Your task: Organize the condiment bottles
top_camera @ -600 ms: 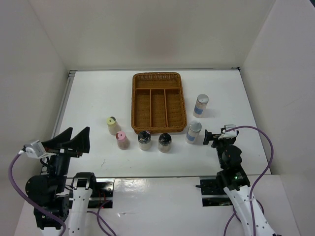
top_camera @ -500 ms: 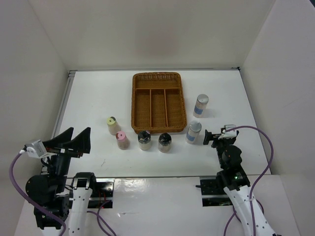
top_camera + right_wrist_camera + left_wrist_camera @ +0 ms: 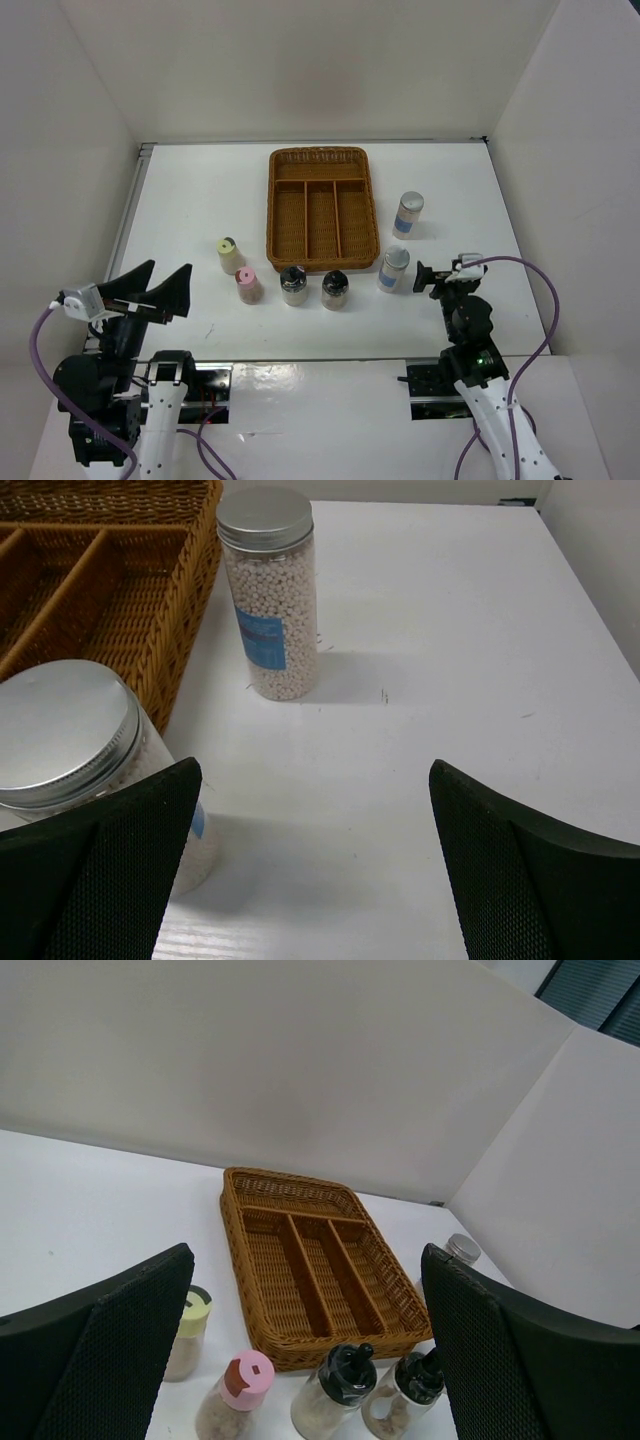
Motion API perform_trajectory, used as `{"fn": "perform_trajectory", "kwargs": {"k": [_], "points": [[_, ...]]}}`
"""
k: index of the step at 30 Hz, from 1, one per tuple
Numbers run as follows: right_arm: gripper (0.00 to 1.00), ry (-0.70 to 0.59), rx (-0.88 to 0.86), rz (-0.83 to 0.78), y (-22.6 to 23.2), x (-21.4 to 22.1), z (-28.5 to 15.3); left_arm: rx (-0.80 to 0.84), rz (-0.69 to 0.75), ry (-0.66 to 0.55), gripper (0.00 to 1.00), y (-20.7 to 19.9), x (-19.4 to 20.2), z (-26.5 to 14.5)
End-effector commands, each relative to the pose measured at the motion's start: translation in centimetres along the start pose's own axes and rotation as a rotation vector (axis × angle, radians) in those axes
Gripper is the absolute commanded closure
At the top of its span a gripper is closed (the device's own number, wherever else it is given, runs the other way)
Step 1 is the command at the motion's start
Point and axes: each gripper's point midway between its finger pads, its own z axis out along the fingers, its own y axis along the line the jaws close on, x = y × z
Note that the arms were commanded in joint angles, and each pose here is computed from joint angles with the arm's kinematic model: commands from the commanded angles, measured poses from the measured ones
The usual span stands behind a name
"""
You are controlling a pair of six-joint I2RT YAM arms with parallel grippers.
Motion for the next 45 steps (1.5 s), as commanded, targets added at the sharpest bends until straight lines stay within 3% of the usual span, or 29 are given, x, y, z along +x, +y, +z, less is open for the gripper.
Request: {"fn": "perform_trajectory", "kwargs": {"k": [1, 4, 6, 7, 8, 9, 10, 15, 18, 20, 23, 24, 28, 36, 42, 44, 45], "points": [[0.01, -0.246, 0.018, 0.143, -0.5, -7.7, -1.0, 0.087, 0.05, -0.132, 0.0, -2.1, -2.2, -3.1], [0.01, -0.372, 0.018, 0.21, -1.0, -13.1, -2.7, 0.077, 0.045, -0.138, 0.0, -1.9, -2.4, -3.1], [0.01, -0.449, 0.035, 0.359, -1.8, -16.3, -4.1, 0.075, 0.04, -0.14, 0.0, -1.7, -2.3, -3.0], [0.01, -0.418, 0.163, 0.48, -3.9, -15.7, -4.5, 0.076, 0.024, -0.14, 0.0, -1.7, -2.4, -3.0], [0.01, -0.394, 0.195, 0.813, -4.3, -15.6, -5.2, 0.069, 0.025, -0.154, 0.0, -1.6, -2.7, -3.0], [0.01, -0.417, 0.242, 0.903, -5.8, -17.8, -7.7, 0.074, 0.009, -0.142, 0.0, -1.6, -2.3, -2.8], [0.01, -0.418, 0.369, 0.953, -7.7, -16.6, -8.3, 0.058, 0.007, -0.141, 0.0, -1.3, -2.3, -2.6], [0.01, -0.445, 0.329, 1.195, -7.3, -17.5, -8.9, 0.016, -0.009, -0.076, 0.0, -0.1, -1.3, -1.3], [0.01, -0.446, 0.077, 1.033, -3.5, -20.0, -7.7, -0.01, 0.006, -0.072, 0.0, 0.4, -1.6, -0.7], [0.01, -0.458, 0.048, 1.062, -3.1, -20.1, -7.4, -0.021, 0.029, -0.053, 0.0, 0.5, -1.9, 0.2], [0.01, -0.48, -0.035, 0.925, -1.9, -21.3, -7.6, -0.047, 0.072, 0.034, 0.0, 0.9, -1.6, 1.6], [0.01, -0.475, -0.029, 0.902, -1.9, -21.3, -7.4, -0.062, 0.085, 0.037, 0.0, 0.9, -2.3, 1.8], [0.01, -0.479, 0.005, 0.863, -2.3, -22.2, -7.0, -0.13, 0.14, 0.245, 0.0, 2.4, 0.0, 5.0], [0.01, -0.371, 0.114, 0.693, -2.2, -26.8, -2.8, -0.246, 0.168, 0.43, 0.0, 4.8, 2.0, 9.6], [0.01, -0.045, 0.178, 0.42, 0.1, -24.3, 5.8, -0.276, 0.107, 0.683, 0.0, 6.6, 8.0, 13.8], [0.01, 0.017, 0.199, 0.359, -0.4, -23.8, 7.4, -0.3, 0.101, 0.687, 0.0, 7.0, 8.2, 14.2], [0.01, 0.137, 0.152, 0.317, 0.8, -21.1, 9.3, -0.316, 0.095, 0.691, 0.0, 7.2, 8.4, 14.4]]}}
